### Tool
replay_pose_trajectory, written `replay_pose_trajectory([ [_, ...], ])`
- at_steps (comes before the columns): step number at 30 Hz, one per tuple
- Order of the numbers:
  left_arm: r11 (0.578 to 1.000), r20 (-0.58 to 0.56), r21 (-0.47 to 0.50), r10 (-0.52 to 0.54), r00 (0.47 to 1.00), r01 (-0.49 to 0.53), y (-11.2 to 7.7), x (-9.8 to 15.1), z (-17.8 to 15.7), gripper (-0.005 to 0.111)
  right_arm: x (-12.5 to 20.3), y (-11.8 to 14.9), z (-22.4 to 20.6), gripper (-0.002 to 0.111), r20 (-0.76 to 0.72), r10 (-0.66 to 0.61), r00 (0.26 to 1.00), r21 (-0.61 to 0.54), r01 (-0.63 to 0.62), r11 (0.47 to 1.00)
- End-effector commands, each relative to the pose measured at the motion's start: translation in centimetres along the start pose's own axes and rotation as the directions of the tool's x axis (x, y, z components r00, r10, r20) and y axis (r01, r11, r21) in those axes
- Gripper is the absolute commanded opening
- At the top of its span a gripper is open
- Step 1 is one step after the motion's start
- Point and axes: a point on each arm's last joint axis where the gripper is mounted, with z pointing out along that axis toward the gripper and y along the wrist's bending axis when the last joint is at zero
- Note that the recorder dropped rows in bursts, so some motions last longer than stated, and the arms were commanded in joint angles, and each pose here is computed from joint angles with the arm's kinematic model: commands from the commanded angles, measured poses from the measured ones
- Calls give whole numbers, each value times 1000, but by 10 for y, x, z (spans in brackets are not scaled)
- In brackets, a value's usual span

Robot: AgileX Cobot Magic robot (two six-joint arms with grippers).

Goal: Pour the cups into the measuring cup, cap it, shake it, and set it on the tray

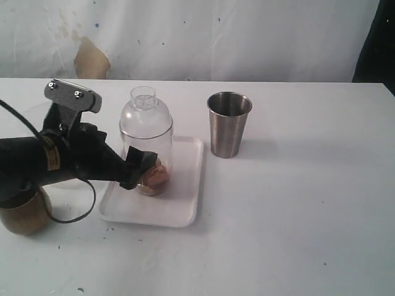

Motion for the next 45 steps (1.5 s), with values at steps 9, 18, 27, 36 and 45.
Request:
replay_pose_trajectory([
  [9,952,-68,-166,-270,961,256,5,3,-72,34,0,0,0,0,9,-2,1000,-1,2,1000],
  [18,933,-80,-272,-267,960,236,8,1,-128,0,1,0,0,0,5,-3,1000,-1,3,1000],
  [27,879,-52,-429,-255,965,209,27,7,-177,0,2,0,0,0,-5,-3,1000,-1,3,1000],
  [36,803,148,-467,-343,928,371,30,13,-219,0,2,0,0,0,-5,-32,999,-1,32,999],
  [45,780,367,-333,-411,835,530,22,46,-225,0,2,0,0,0,-6,-30,1000,-1,30,1000],
])
